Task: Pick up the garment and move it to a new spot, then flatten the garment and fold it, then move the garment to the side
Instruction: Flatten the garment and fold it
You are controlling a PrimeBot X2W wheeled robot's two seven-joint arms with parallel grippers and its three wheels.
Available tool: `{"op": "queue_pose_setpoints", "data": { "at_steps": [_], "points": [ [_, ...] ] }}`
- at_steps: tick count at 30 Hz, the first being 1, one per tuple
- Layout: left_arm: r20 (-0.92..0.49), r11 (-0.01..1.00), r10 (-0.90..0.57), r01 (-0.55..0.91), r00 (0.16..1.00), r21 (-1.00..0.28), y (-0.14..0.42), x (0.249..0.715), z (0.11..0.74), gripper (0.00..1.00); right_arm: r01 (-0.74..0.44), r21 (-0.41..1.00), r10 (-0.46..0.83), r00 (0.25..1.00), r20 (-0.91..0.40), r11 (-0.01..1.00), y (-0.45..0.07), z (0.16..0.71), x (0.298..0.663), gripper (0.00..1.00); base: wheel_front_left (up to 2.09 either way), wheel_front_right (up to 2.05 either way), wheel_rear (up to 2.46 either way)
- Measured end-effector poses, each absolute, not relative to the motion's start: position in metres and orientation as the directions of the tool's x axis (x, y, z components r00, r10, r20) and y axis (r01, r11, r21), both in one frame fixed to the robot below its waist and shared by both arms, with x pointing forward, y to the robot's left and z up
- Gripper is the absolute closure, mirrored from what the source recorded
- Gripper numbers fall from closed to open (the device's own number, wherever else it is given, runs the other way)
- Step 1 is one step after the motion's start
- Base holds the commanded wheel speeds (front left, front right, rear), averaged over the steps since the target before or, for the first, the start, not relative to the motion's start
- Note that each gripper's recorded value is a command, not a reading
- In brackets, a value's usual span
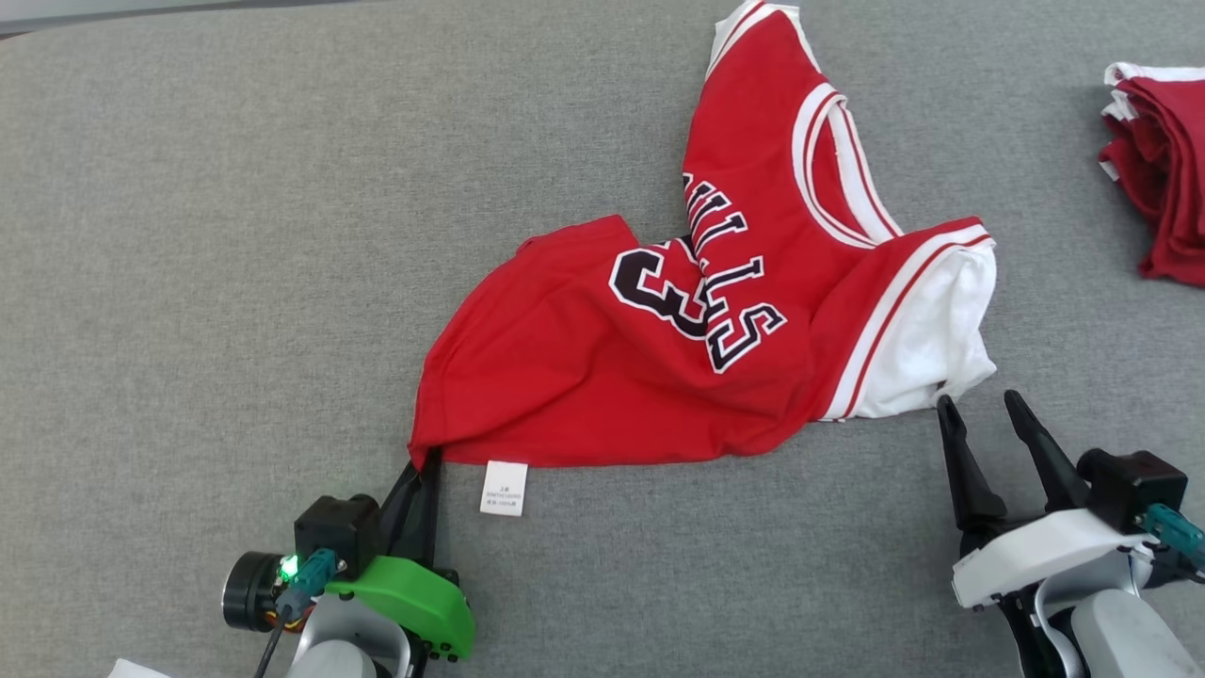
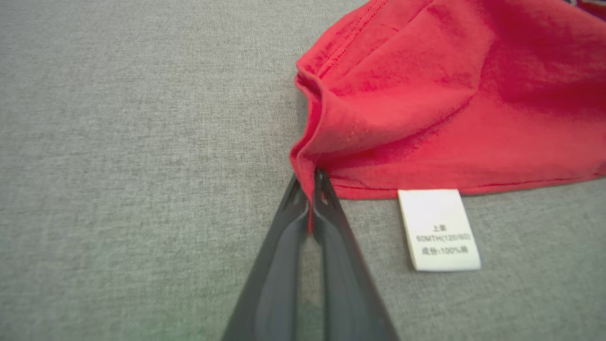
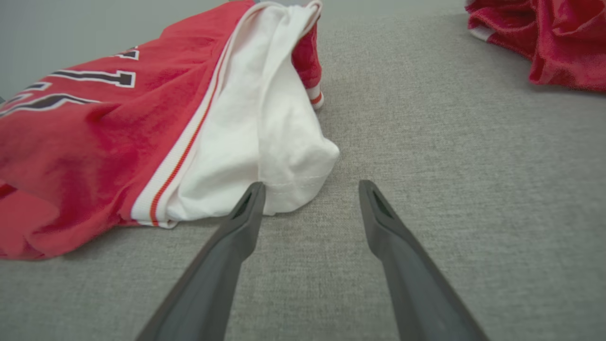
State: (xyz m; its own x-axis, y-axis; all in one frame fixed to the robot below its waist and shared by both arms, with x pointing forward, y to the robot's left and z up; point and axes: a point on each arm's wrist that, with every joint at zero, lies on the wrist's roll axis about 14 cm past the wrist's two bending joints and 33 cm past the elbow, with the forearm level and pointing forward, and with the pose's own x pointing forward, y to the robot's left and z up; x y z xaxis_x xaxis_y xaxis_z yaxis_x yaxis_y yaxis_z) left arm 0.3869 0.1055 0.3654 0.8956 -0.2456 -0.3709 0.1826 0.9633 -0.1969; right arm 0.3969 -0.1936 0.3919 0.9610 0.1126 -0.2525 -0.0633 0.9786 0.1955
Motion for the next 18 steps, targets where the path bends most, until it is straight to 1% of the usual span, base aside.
{"op": "queue_pose_setpoints", "data": {
  "at_steps": [6,7,8,9,14,18],
  "points": [
    [-0.356,0.967,-0.23,0.171,0.906,-0.19,0.11,0.39,0.367,1.0,-0.096,0.206,0.152,0.95,-0.272,0.974,-0.183,0.383,0.406,0.0,0.0,0.0,0.0],
    [-0.355,0.967,-0.228,0.169,0.907,-0.189,0.111,0.39,0.367,1.0,-0.096,0.209,0.153,0.95,-0.274,0.973,-0.182,0.382,0.406,0.33,0.0,0.0,0.0],
    [-0.351,0.968,-0.223,0.165,0.909,-0.188,0.111,0.391,0.368,1.0,-0.098,0.211,0.155,0.949,-0.274,0.973,-0.182,0.382,0.407,0.33,0.0,0.0,0.0],
    [-0.345,0.969,-0.219,0.162,0.913,-0.186,0.112,0.392,0.369,1.0,-0.101,0.209,0.156,0.951,-0.266,0.973,-0.182,0.384,0.408,1.0,0.0,0.0,0.0],
    [-0.268,0.971,-0.202,0.157,0.942,-0.182,0.115,0.402,0.388,1.0,-0.09,0.192,0.124,0.977,-0.173,0.977,-0.193,0.413,0.418,1.0,0.0,0.0,0.0],
    [-0.124,0.973,-0.178,0.156,0.976,-0.169,0.12,0.419,0.43,1.0,-0.093,0.169,0.107,0.992,-0.072,0.981,-0.2,0.446,0.42,1.0,0.0,0.0,0.0]
  ]
}}
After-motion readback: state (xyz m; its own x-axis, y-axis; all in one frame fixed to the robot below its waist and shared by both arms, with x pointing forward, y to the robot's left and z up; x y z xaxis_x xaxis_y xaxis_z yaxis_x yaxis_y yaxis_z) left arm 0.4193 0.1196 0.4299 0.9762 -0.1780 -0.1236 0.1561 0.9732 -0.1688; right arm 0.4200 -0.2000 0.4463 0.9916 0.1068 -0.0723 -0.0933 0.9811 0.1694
